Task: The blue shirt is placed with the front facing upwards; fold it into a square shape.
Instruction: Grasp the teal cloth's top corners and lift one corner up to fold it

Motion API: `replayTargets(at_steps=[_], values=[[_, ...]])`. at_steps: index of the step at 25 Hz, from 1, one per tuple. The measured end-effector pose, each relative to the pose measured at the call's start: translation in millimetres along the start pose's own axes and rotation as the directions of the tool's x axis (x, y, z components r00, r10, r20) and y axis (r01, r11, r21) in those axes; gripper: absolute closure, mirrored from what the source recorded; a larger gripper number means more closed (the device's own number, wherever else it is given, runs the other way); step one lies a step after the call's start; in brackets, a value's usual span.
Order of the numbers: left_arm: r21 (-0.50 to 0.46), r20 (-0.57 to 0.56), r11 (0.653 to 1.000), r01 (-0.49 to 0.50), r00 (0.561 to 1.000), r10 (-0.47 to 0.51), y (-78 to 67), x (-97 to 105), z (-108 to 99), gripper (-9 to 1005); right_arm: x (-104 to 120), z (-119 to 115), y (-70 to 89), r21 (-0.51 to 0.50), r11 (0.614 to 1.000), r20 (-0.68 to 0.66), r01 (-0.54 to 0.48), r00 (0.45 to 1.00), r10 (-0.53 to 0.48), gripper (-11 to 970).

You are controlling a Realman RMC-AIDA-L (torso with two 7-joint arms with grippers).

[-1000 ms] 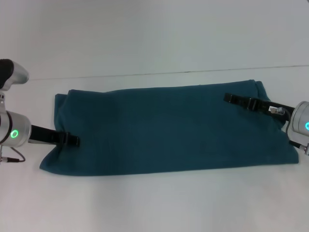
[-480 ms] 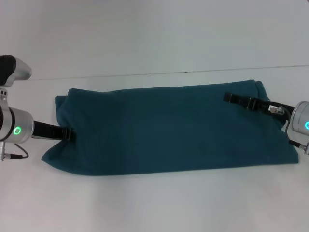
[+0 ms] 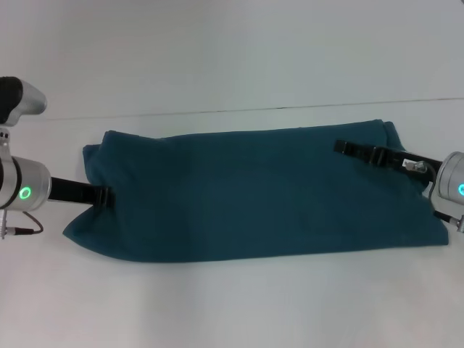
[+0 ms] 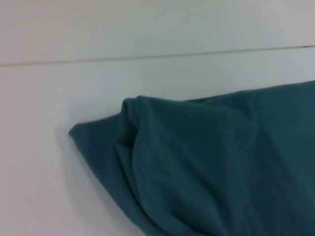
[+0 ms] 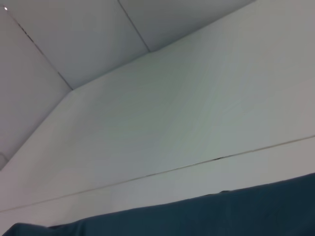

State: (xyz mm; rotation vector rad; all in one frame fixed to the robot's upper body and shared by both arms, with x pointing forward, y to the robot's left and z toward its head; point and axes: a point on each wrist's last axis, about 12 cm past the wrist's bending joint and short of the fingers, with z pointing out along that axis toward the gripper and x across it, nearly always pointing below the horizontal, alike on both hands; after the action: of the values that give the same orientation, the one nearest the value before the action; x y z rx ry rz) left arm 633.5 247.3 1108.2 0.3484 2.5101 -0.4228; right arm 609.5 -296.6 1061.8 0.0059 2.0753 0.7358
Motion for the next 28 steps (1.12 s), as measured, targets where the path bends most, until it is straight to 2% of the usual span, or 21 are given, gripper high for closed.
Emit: replayTargets(at_steps=[10, 18, 24, 28], values=[[0.023, 0.025, 1.0, -0.009, 1.0, 0.009, -1.8, -5, -22, 960, 16, 5, 14.7, -0.092, 0.986, 0.039, 0.14, 0.99, -0.137, 323], [0.054, 0.057, 0.998, -0.027, 0.998, 0.024, -7.3, -12, -40, 960, 52, 24, 41.1, -0.15, 0.928, 0.076, 0.342, 0.94, -0.334, 329], [0.078, 0.087, 0.996, -0.035, 0.996, 0.028, -10.9, -18, -49, 961, 70, 34, 60.1, -0.176, 0.904, 0.094, 0.389, 0.921, -0.378, 537], [0.095, 0.104, 0.994, -0.054, 0.994, 0.044, -15.2, -22, -57, 961, 76, 44, 77.2, -0.211, 0.88, 0.097, 0.425, 0.905, -0.414, 732]])
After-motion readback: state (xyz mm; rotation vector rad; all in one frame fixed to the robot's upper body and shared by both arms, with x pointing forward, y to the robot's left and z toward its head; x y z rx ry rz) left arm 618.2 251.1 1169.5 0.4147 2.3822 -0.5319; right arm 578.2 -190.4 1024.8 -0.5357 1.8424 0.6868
